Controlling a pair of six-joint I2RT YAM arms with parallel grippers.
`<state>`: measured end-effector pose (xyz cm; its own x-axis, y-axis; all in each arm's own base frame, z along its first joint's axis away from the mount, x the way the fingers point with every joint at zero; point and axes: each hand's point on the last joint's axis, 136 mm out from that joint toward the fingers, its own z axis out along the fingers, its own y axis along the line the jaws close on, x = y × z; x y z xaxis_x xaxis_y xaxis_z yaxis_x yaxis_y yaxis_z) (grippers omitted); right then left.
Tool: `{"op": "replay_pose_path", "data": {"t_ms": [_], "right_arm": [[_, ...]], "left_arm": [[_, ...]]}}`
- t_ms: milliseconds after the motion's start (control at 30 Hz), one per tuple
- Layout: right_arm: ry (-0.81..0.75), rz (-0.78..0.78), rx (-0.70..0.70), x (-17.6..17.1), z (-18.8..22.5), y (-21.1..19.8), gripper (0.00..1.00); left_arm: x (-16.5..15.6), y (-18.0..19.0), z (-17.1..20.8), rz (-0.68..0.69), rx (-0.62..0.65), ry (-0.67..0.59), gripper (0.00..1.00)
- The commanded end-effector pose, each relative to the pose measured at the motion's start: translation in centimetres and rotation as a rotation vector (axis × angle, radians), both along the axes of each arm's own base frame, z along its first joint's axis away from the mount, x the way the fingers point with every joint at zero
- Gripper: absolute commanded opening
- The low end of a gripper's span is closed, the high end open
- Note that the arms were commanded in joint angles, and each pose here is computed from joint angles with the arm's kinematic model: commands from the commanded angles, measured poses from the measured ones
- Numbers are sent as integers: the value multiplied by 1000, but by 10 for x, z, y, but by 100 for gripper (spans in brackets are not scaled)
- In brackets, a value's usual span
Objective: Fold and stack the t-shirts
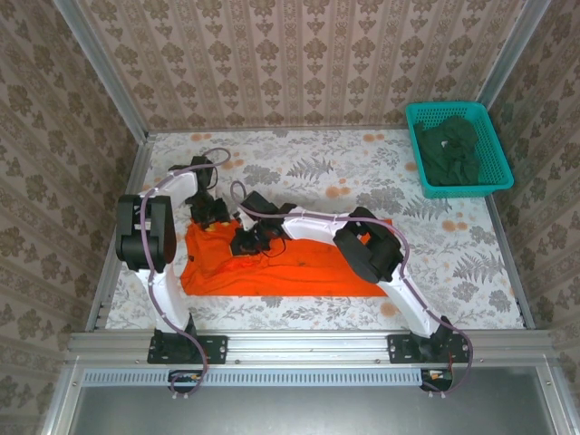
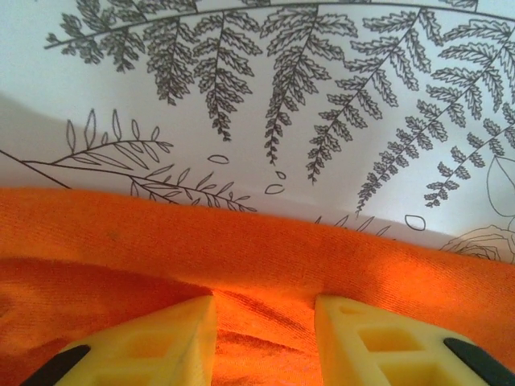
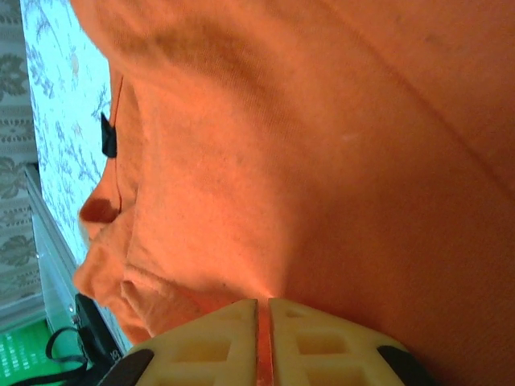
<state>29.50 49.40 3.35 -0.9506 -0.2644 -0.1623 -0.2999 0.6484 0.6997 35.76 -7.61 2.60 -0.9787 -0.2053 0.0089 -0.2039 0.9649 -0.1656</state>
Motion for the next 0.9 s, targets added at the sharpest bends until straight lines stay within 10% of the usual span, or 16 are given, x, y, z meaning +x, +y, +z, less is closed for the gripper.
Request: {"op": "replay_pose_path", "data": {"t_ms": [0, 567, 867], "right_arm": [[45, 88, -9, -31, -1, -5, 14], [-28, -43, 116, -14, 66, -61, 29], [-97, -582, -162, 51, 51, -247, 37]], "left_arm": [[-4, 7, 1, -4, 16, 13, 37], [3, 7, 18, -7, 22, -26, 40], [14, 13, 75, 9, 74, -166, 48]]}}
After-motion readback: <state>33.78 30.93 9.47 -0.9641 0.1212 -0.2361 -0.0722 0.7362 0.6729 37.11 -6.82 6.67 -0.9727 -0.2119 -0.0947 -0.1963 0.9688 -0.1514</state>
